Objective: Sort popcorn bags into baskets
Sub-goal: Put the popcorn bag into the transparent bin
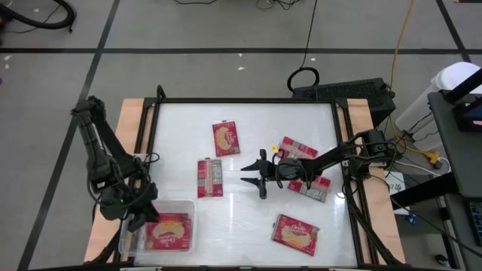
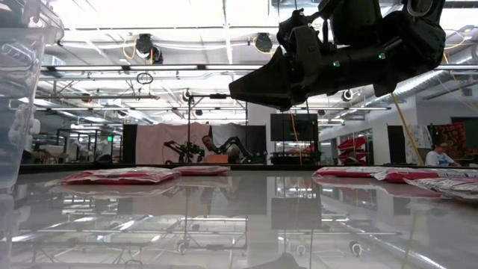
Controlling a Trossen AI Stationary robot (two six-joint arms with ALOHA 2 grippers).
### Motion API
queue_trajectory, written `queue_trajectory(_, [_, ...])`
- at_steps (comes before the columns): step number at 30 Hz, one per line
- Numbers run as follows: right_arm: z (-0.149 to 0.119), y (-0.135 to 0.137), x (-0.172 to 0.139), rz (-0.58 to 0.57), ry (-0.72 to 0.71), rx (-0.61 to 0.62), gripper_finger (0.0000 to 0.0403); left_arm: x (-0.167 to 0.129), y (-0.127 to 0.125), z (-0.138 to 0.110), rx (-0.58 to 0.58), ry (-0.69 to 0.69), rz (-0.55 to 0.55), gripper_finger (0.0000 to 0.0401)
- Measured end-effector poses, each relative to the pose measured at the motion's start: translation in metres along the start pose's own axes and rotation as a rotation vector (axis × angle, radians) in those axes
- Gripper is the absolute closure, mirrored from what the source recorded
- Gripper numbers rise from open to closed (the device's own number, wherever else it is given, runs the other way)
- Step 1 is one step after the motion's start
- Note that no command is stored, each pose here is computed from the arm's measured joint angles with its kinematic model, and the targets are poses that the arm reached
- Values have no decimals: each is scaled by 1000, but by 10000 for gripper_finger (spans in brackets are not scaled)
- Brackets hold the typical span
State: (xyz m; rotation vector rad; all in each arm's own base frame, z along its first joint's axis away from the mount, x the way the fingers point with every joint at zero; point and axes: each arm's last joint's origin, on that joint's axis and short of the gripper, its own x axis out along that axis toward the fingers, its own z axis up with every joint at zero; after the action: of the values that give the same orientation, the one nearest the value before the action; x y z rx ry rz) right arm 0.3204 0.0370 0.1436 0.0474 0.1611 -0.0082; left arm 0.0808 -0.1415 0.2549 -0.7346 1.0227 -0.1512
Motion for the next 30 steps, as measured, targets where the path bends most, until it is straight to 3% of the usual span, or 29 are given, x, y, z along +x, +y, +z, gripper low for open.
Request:
queue_trajectory(3, [0,0,0,-1,0,18,245,-6,-8,8,77,-62,-22,284])
queue_trajectory(8, [1,-2,0,-62,-6,30,245,-21,-20,24,310,-212,-5,284])
queue_trajectory(16, [23,-9,-8,-134,29,15,245,-25,-10,49,640,-513,339,284])
queue_trajectory(23, [42,-15,-26,-234,219,-21,245,-13,8,71,678,-577,529,284])
queue_trajectory(30, [43,-29,-50,-356,391,38,245,8,27,90,669,-663,581,284])
